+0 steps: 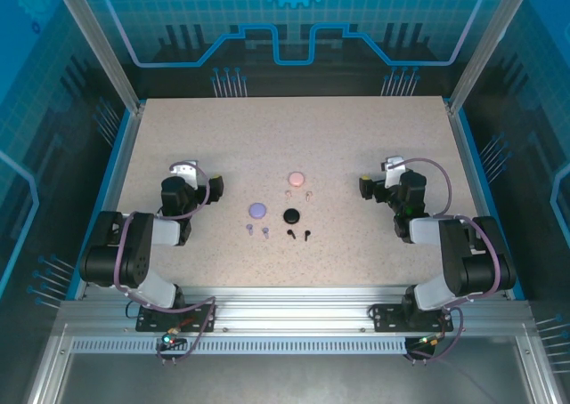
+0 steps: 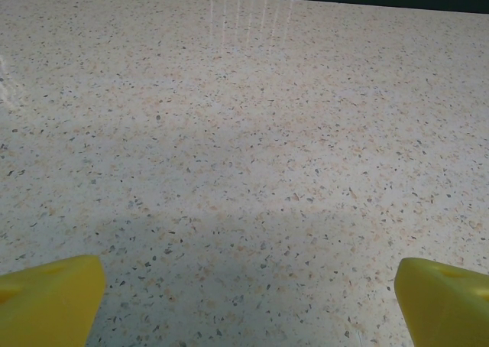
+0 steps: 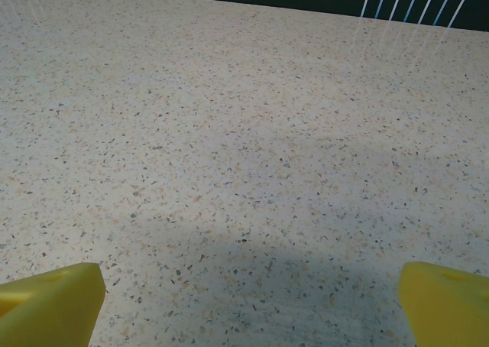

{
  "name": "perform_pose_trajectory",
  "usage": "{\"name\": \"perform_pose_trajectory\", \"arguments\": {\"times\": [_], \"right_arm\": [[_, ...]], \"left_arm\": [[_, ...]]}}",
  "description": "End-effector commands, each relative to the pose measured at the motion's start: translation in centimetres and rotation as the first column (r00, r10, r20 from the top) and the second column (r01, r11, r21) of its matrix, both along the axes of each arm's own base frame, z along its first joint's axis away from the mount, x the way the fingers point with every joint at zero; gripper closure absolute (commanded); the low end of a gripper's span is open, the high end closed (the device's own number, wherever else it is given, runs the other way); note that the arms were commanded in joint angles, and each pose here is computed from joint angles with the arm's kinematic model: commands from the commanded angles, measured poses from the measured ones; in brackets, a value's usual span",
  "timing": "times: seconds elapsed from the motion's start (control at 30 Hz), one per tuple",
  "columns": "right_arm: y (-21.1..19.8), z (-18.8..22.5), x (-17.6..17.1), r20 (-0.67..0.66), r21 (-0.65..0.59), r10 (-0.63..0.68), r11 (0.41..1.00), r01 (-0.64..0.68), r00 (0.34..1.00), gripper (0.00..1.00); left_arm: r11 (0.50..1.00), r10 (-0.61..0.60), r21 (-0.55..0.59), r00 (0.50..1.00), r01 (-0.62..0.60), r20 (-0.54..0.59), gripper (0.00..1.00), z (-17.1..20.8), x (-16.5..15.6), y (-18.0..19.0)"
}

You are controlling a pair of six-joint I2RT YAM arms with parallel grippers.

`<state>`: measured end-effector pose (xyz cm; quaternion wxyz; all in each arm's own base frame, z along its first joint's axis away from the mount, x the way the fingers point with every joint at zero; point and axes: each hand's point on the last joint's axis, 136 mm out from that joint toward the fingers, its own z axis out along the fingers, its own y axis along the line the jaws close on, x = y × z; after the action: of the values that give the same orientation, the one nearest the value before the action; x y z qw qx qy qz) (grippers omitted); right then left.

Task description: Insert the wireless bluetooth earbuds into the charging case

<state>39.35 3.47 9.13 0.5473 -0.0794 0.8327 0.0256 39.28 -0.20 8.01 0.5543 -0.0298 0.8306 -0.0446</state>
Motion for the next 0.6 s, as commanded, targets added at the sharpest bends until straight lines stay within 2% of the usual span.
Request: {"name": "perform_pose_trajectory", "arguments": {"times": [0.0, 0.13, 0.27, 0.57], "right_arm": [[-0.2, 0.2, 0.4, 0.002, 0.013, -0.003, 1.0, 0.003, 1.0, 0.0], [-0.6, 1.6, 0.9, -0.035, -0.004, -0.046, 0.999, 0.045, 0.998, 0.0], [0.0, 2.9, 1.0, -0.096, -0.004, -0.023, 1.0, 0.022, 0.995, 0.0], [1.8, 8.5, -0.8, -0.045, 0.107, 0.025, 0.994, -0.02, 0.999, 0.0]], "left_arm": [[1.0, -0.002, -0.001, 0.999, 0.003, 0.041, 0.01, 1.4, 0.5, -0.2], [0.999, 0.054, -0.003, 0.996, -0.054, 0.067, 0.01, 2.2, 0.2, 0.7], [0.998, 0.059, -0.004, 0.995, -0.059, 0.074, 0.01, 3.4, -0.2, 0.7], [0.995, 0.101, 0.0, 0.992, -0.101, 0.08, 0.01, 6.6, -0.8, 1.5]]}}
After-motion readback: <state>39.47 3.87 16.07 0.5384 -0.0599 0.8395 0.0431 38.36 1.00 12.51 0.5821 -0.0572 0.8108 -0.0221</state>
